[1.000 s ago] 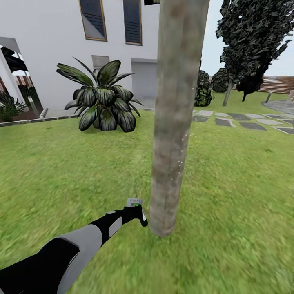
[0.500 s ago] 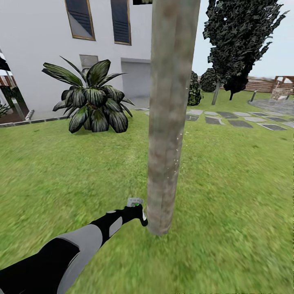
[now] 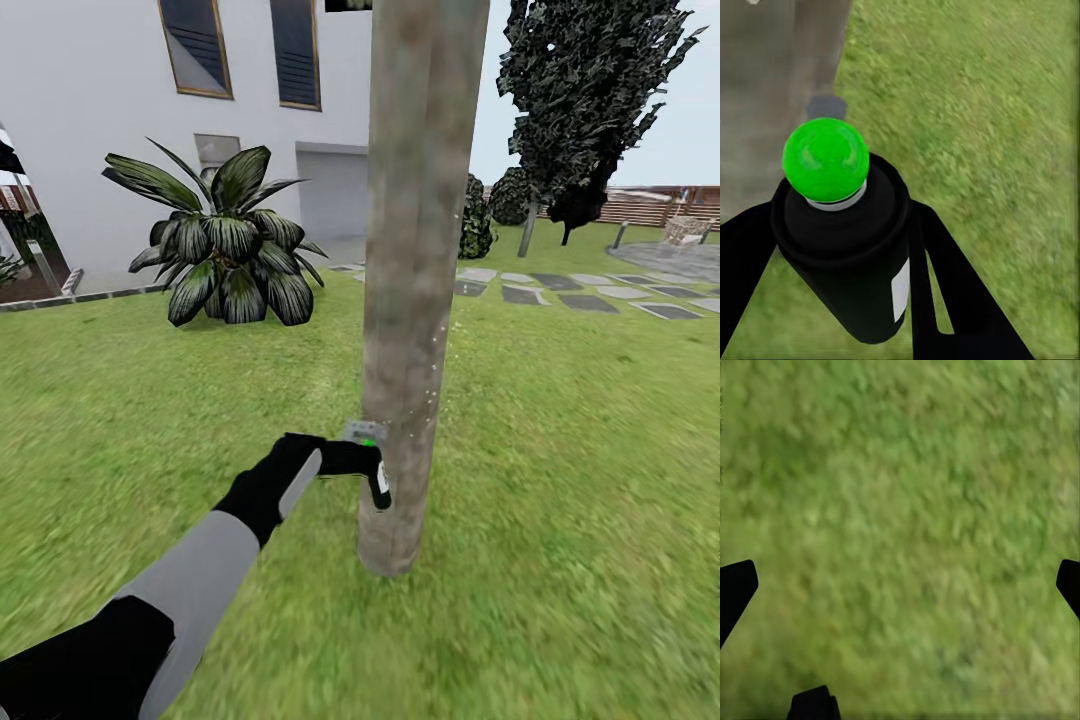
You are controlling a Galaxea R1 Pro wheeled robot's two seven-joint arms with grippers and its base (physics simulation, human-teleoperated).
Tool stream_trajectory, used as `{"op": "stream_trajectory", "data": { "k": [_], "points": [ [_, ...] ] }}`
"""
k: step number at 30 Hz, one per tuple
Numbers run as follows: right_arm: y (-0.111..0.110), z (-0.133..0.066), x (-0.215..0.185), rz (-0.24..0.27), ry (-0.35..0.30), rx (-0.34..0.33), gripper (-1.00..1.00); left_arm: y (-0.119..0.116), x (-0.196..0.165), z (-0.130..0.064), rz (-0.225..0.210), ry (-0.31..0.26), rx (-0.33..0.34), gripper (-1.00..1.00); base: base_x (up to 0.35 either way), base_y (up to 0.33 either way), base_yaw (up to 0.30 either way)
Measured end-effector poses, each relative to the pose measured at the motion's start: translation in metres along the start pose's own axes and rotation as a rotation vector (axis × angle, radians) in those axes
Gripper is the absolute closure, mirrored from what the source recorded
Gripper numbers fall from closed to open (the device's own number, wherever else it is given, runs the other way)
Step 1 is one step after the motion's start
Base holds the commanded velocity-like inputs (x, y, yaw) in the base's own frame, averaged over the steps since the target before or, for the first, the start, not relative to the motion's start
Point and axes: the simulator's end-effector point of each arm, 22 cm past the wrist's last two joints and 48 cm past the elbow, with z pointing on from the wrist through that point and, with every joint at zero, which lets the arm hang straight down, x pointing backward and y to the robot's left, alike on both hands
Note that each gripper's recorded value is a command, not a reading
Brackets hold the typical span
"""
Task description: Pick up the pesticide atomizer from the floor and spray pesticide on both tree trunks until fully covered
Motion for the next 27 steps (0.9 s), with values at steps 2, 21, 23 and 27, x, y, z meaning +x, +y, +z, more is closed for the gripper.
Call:
{"op": "stream_trajectory", "data": {
  "k": [2,21,23,27],
  "points": [
    [0.000,0.000,0.000,0.000,0.000,0.000,-1.00,-0.016,-0.027,-0.011,0.026,-0.043,0.024,1.00,0.000,0.000,0.000],
    [0.001,0.000,0.000,0.000,0.000,-0.002,-1.00,-0.063,-0.094,-0.073,0.088,-0.099,0.062,1.00,-0.075,0.004,0.000],
    [0.001,0.000,0.000,0.000,0.000,-0.002,-1.00,-0.056,-0.103,-0.077,0.095,-0.100,0.018,1.00,-0.011,0.001,0.000],
    [0.001,0.000,0.000,0.000,0.000,-0.002,-1.00,-0.045,-0.174,-0.104,0.119,-0.168,-0.047,1.00,-0.003,0.000,0.000]
  ]
}}
